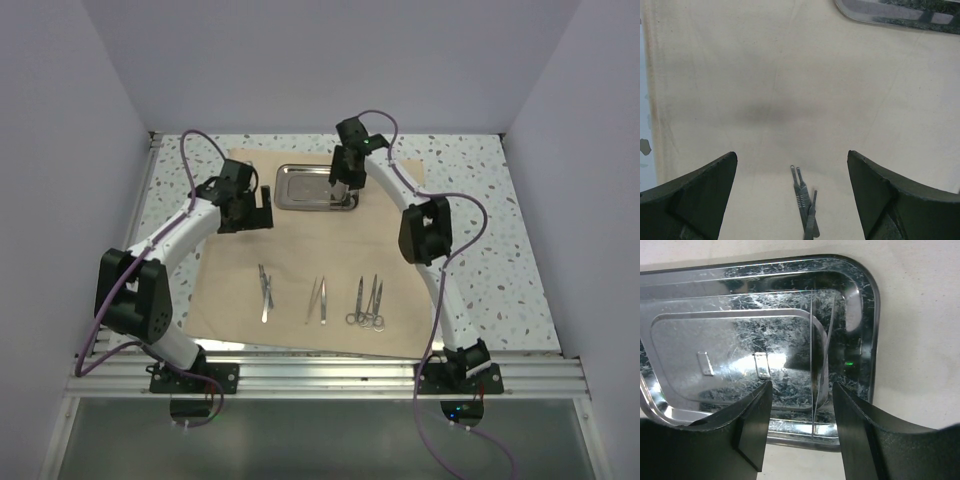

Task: Open and lay out the surgical kit
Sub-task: Pick up the medical item from the container.

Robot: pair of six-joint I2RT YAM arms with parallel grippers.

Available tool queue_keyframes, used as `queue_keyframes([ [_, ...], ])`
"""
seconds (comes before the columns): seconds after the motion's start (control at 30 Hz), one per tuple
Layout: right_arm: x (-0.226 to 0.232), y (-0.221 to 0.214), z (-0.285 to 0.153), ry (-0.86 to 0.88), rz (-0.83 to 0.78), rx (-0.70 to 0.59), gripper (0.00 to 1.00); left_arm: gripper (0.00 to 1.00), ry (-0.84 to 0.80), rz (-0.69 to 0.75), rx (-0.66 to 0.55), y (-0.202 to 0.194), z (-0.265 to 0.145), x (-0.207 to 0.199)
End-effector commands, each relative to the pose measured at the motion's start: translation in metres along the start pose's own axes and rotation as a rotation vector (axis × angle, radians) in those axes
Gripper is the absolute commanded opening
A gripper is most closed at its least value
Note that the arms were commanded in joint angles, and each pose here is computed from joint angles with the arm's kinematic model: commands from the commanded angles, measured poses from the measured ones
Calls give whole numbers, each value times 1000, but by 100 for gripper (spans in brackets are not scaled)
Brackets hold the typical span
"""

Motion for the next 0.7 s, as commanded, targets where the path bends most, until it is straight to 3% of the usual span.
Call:
queue_keyframes([
  [0.0, 11, 9, -4, 33, 6, -53, 54, 95, -13, 12, -37, 8, 4, 4],
  [0.27, -16, -11, 17, -165, -39, -15, 45, 95, 2, -4, -38, 6, 3, 15],
  [0.47, -24, -38, 30, -244, -131, 67, 25, 95, -2, -12, -30, 4, 5, 19],
  [0.57, -30, -53, 35, -279, -174, 122, 12, 95, -4, -10, -26, 5, 5, 19],
  [0.6, -32, -57, 36, -287, -187, 136, 1, 94, -4, -8, -26, 6, 5, 19],
  [0.67, -34, -62, 36, -299, -196, 158, 0, 95, -6, -5, -22, 5, 5, 19],
])
Point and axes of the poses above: each gripper's point midway between its finger pads, its own z axis out along the fingers, its own x axis along the line the jaws close on, y = z × x, the point moved 8 cm from there along -z, back along the fingers, and after that the axes turned 12 degrees about z, right-handed, at the moved point
